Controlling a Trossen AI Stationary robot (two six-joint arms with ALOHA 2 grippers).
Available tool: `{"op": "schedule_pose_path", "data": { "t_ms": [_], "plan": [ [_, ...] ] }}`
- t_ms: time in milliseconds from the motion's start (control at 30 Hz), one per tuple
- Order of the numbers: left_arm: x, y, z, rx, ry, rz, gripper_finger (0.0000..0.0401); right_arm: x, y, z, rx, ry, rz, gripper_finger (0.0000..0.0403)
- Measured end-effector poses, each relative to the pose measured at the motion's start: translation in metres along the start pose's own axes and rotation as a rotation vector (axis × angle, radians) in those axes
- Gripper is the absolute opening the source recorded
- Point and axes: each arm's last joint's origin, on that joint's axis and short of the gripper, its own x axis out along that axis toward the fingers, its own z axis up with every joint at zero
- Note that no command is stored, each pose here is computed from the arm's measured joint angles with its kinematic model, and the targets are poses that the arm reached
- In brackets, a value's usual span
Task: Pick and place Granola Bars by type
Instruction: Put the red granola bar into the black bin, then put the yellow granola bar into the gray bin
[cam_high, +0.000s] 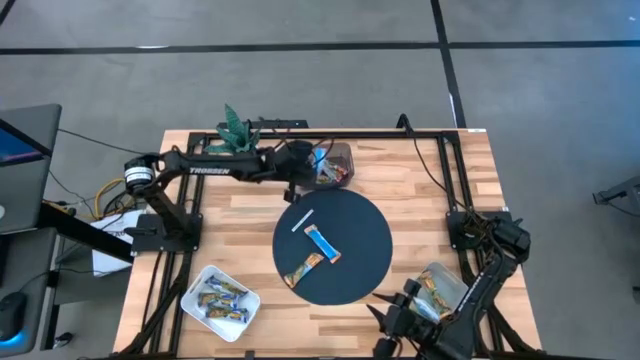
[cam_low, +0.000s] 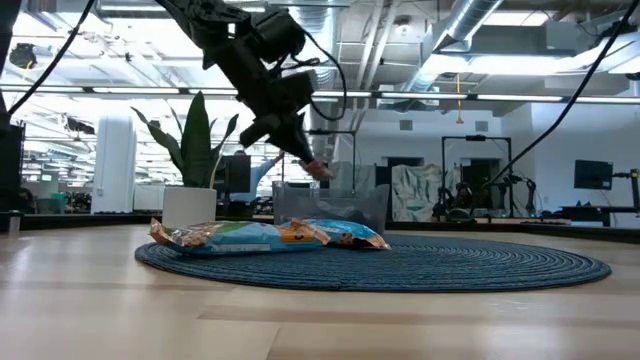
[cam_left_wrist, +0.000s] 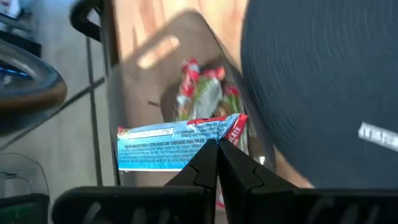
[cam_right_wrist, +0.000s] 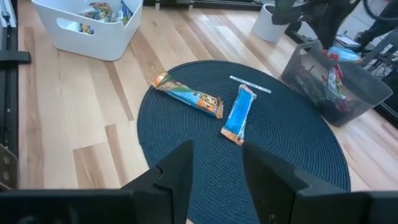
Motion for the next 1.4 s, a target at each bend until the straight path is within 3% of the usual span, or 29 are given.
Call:
{"op": "schedule_pose_path", "data": {
  "t_ms": [233,467,700,967,1300,1400],
  "plan": [
    [0.001,0.002,-0.011,0.094,0.063,-0.039,0.0,0.005,-0.001,0.003,-0.01,0.003,-0.011,0.0134],
    [0.001,0.006,-0.016,0.076,0.097,-0.019,0.0004,0.012,-0.003,0.007,-0.027,0.01,-0.029,0.0134],
    [0.001,0.004,-0.018,0.041,0.131,-0.023,0.0064,0.015,-0.003,0.008,-0.042,0.013,-0.034,0.0134],
    [0.0,0.006,-0.02,0.014,0.209,0.056,0.0124,0.016,-0.003,0.008,-0.048,0.013,-0.034,0.0134],
    [-0.001,0.006,-0.02,0.006,0.258,0.104,0.0137,0.015,-0.003,0.008,-0.05,0.013,-0.034,0.0134],
    [-0.008,0.006,-0.016,-0.022,0.217,0.097,0.0137,0.016,-0.003,0.009,-0.049,0.013,-0.036,0.0134]
  ]
}}
